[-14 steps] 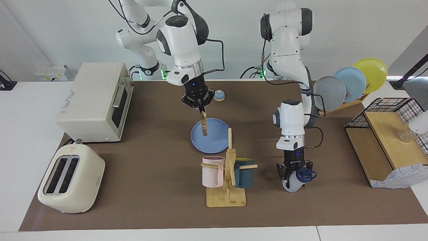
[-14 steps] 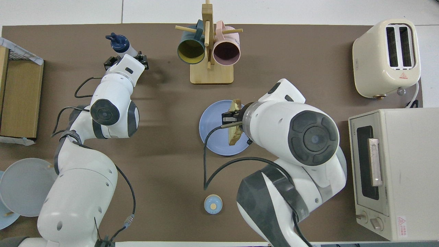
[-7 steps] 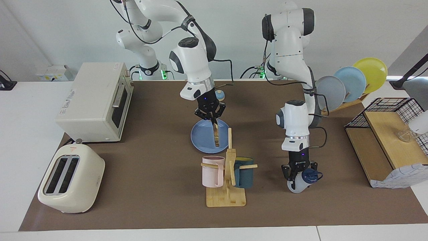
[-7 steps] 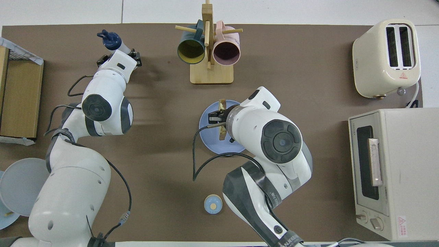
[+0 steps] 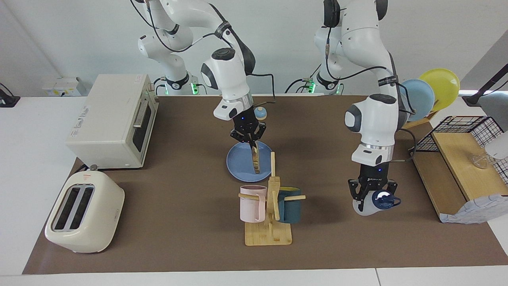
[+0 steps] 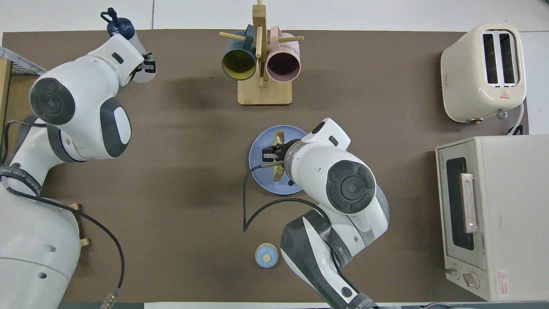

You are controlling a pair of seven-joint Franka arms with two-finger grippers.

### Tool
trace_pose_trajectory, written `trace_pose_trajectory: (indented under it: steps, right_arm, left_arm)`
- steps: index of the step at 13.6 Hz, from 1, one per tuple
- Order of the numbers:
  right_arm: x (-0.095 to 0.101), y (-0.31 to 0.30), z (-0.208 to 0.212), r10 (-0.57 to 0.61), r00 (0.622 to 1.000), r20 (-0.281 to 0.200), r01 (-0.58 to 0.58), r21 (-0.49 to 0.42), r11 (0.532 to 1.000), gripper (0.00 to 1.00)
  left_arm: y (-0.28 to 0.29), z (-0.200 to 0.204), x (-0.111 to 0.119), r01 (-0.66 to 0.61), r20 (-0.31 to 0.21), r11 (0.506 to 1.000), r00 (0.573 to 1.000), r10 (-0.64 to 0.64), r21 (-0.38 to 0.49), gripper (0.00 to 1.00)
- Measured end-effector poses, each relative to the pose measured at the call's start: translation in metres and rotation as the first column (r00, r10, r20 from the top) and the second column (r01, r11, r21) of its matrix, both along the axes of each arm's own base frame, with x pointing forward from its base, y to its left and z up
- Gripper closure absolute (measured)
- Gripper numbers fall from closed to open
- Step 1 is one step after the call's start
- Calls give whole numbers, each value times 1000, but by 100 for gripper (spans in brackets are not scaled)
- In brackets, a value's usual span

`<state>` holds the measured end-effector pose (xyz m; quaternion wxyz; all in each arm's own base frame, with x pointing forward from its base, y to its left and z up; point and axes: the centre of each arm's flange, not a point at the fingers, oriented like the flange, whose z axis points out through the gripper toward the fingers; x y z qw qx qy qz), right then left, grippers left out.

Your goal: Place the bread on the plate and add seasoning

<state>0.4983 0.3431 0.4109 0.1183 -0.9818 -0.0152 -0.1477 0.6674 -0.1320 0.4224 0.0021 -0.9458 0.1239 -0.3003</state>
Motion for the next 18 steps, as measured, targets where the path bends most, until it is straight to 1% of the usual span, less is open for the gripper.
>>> trace_pose_trajectory:
  steps: [1,2,4,7,9,12,13,14,15,18]
  right_arm:
    - [-6,0,-5,0,1000,-7,-1,-4,1000,93]
    - [-10,-3,-9,0,1000,1,0,0,1000,93]
    - [-15,-13,-16,-11,1000,15,10,7,1000,93]
    - [-10,-37,-21,-51,999,4,51,-3,999,93]
    - [-9,-46,-26,-65,998,-4,65,-9,998,93]
    - [-9,-49,-28,-70,998,-8,70,-12,998,67]
    - [-9,-50,-29,-71,997,-10,71,-13,997,66]
    - [-8,-52,-30,-74,997,-12,74,-14,997,59]
    - [-7,-54,-30,-78,997,-12,77,-14,997,50]
    - [-3,-56,-25,-85,996,-4,85,-9,996,15]
  left_arm:
    - [0,11,-6,61,-43,998,997,-60,15,50]
    - [0,20,-12,126,-82,992,989,-123,29,50]
    - [-4,37,-25,251,-142,967,960,-242,44,50]
    - [-16,61,-47,395,-216,918,899,-380,26,50]
    - [-22,75,-62,468,-254,884,855,-451,4,50]
    - [-38,89,-84,568,-299,823,782,-547,-19,50]
    - [-46,93,-92,605,-321,796,753,-574,-6,50]
    - [-57,95,-101,643,-342,766,720,-604,4,50]
    - [-69,95,-111,680,-357,733,686,-634,5,50]
    - [-90,92,-140,783,-387,622,572,-723,-6,50]
